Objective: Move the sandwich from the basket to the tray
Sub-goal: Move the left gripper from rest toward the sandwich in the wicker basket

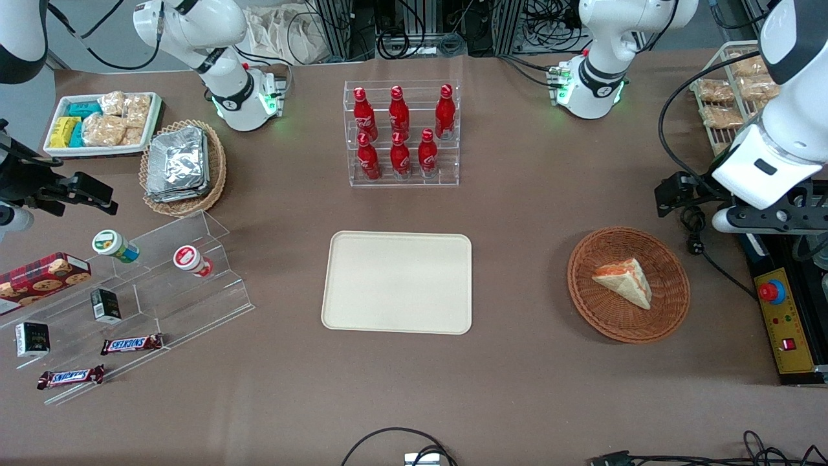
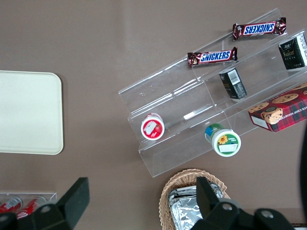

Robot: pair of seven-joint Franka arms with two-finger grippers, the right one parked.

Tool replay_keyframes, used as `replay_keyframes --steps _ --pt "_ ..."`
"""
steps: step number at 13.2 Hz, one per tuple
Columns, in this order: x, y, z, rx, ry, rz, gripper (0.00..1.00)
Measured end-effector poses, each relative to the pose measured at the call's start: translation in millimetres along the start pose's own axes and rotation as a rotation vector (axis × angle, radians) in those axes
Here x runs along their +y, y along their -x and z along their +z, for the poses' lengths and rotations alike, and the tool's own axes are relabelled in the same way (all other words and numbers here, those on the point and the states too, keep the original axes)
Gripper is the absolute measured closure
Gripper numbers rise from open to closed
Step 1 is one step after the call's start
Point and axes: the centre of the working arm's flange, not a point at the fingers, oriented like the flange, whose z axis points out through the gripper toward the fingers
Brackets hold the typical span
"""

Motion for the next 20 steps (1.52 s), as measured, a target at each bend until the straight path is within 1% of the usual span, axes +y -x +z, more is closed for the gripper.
replay_keyframes --steps 6,9,10,12,13,15,19,20 --pt "-7 -6 9 -0.008 -0.001 -0.012 0.0" --pt "-25 -13 24 -0.032 -0.005 -0.056 0.0" --pt "-31 -16 30 -0.043 -0.004 -0.112 0.0" --pt "-36 -19 43 -0.068 0.011 -0.311 0.0" --pt "-35 -21 49 -0.079 0.012 -0.403 0.0" --pt "-34 -26 61 -0.083 0.006 -0.551 0.0" --pt "-35 -29 89 -0.097 -0.006 -0.702 0.0" --pt "-35 -29 96 -0.095 -0.006 -0.739 0.0"
